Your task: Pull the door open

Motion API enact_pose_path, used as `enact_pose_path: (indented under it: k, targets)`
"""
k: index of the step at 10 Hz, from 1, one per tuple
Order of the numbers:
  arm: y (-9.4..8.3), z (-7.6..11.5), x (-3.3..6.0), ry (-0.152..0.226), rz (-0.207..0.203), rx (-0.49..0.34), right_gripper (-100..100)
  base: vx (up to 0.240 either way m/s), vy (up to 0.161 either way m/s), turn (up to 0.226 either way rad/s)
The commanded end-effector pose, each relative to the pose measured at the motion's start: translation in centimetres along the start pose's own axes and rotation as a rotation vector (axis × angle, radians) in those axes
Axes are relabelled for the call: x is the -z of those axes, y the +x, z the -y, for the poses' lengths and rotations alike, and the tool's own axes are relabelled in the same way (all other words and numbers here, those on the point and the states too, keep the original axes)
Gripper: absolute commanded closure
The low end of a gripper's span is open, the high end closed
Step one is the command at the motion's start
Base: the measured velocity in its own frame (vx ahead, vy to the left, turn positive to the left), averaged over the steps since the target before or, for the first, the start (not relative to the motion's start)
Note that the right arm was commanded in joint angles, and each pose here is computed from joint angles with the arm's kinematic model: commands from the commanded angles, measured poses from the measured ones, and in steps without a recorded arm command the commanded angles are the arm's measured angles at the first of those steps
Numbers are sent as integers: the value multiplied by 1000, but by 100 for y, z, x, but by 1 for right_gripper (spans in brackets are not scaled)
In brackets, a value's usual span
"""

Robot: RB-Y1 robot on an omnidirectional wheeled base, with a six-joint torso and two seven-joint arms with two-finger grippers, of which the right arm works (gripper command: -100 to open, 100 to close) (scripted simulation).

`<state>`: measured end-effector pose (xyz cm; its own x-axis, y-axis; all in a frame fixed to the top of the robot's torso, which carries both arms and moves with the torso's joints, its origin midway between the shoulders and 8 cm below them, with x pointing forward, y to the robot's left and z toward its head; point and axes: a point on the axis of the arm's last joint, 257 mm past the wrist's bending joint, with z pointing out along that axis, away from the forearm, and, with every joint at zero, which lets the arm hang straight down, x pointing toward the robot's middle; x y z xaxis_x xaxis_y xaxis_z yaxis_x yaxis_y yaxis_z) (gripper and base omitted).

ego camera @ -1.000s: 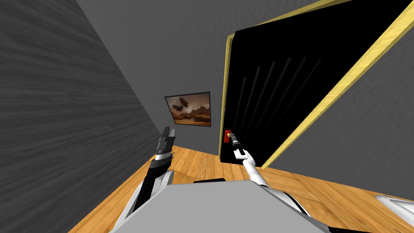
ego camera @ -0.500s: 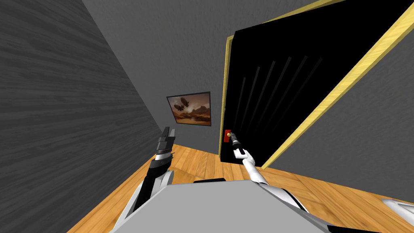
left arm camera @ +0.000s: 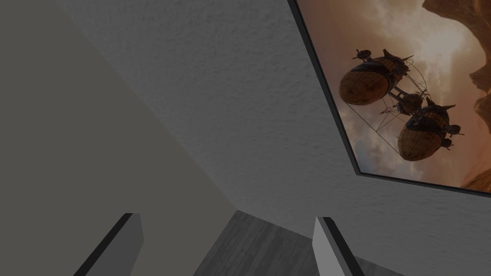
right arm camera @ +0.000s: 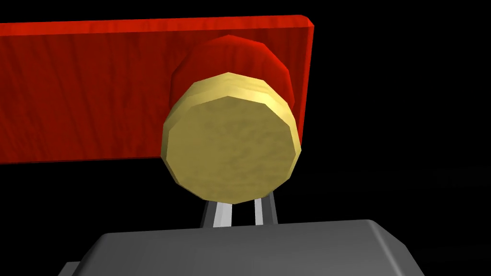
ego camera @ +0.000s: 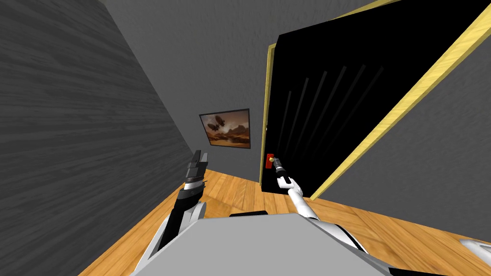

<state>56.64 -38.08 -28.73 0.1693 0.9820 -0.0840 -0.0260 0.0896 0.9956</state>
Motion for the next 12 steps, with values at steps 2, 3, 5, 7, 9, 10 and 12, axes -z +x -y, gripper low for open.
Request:
enact_pose_path:
  k: [2, 3, 5, 7, 9, 10, 12]
  targets:
    - [212, -15, -51, -3, -25, -69, 100, -29, -13, 53]
    - [203, -11, -64, -1, -21, -126, 100, -46, -17, 67]
    - [194, -7, -77, 0, -18, -183, 100, -60, -27, 39]
    - [184, -3, -91, 1, -14, -240, 100, -46, -23, 59]
    - [184, -3, -91, 1, -14, -240, 100, -8, -2, 0]
    - [173, 1, -103, 2, -10, -297, 100, -16, -12, 43]
    - [-40, 48, -100, 3, 34, -361, -100, -76, -39, 44]
